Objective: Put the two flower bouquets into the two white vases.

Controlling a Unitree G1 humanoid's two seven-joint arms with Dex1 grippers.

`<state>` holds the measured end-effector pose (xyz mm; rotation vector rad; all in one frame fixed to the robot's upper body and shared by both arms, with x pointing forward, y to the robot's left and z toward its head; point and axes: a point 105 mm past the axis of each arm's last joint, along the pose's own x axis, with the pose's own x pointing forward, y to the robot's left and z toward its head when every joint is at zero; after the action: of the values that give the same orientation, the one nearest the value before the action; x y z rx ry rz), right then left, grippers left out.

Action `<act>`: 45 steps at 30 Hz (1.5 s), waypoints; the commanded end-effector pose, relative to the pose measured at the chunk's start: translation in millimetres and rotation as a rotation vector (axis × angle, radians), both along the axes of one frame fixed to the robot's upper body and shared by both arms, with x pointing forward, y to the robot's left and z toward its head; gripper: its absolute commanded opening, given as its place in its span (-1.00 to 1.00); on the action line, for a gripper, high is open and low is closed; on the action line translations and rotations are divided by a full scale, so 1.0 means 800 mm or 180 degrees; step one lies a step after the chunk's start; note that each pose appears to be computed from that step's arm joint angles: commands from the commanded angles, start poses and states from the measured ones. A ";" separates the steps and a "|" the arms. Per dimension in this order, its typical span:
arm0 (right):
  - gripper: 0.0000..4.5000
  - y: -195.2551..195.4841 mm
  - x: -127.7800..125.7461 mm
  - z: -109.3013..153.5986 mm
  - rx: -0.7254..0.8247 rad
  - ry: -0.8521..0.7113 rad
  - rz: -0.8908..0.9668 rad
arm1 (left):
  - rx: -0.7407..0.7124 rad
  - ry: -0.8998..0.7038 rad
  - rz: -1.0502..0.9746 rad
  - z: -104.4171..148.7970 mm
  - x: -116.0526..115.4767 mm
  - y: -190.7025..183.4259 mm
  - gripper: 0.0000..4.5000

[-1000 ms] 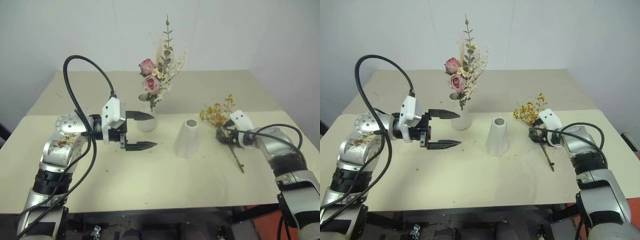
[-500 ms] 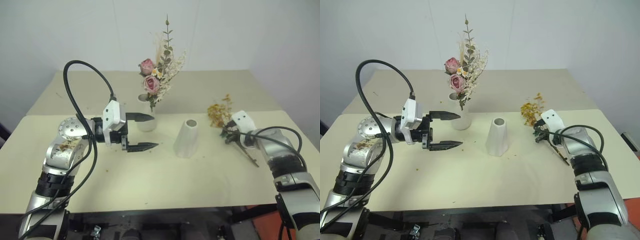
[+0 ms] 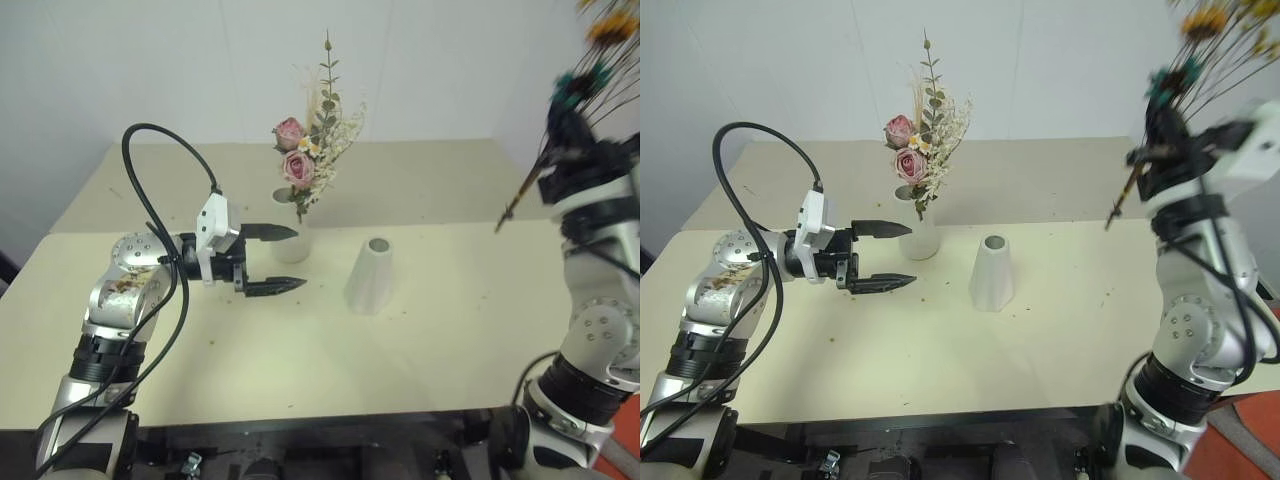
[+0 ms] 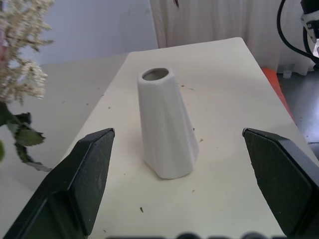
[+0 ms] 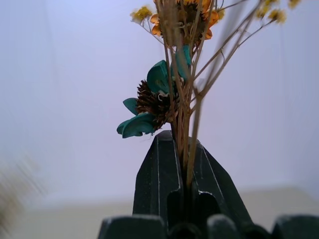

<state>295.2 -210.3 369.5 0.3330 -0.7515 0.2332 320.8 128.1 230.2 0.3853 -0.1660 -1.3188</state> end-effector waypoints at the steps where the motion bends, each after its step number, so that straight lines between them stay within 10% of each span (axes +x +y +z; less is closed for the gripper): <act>1: -1.00 0.027 -0.013 0.013 0.0213 -0.0190 0.0542 | -0.0151 -0.0156 -0.0003 0.023 0.002 0.003 1.00; 8: -1.00 0.094 0.006 -0.022 -0.0035 0.0012 0.1016 | -0.0232 -0.0075 0.0003 0.022 -0.004 0.004 1.00; 45: -1.00 0.141 0.044 -0.097 -0.0546 0.0047 0.1346 | -0.0188 -0.0140 0.0054 0.019 -0.028 0.007 1.00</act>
<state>342.8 -99.4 277.5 0.3679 -0.5446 0.6577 303.9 131.7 235.5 0.3395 -0.1955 -1.2856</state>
